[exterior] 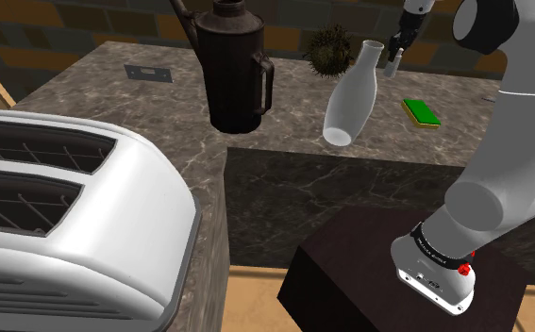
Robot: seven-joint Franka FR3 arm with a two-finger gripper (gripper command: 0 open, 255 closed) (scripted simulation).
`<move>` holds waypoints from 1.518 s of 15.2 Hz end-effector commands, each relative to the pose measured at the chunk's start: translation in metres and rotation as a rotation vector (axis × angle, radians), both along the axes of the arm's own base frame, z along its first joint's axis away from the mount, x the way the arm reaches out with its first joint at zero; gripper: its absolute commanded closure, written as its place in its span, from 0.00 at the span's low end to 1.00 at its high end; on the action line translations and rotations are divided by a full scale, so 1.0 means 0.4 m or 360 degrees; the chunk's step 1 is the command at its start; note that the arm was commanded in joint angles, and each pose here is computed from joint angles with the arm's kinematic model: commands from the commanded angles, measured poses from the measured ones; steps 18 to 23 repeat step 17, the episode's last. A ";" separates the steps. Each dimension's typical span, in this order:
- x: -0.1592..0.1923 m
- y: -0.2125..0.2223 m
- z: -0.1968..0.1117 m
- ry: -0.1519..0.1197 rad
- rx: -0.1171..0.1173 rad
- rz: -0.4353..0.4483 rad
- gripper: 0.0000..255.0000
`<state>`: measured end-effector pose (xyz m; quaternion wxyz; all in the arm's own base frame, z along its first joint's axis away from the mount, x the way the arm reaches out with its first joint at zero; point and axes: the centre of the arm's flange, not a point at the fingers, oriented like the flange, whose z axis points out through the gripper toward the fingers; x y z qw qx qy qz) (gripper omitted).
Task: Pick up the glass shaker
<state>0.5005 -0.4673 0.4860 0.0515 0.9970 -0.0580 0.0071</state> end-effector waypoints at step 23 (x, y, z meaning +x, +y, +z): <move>0.000 0.001 0.199 0.0002 0.0001 0.0000 1.00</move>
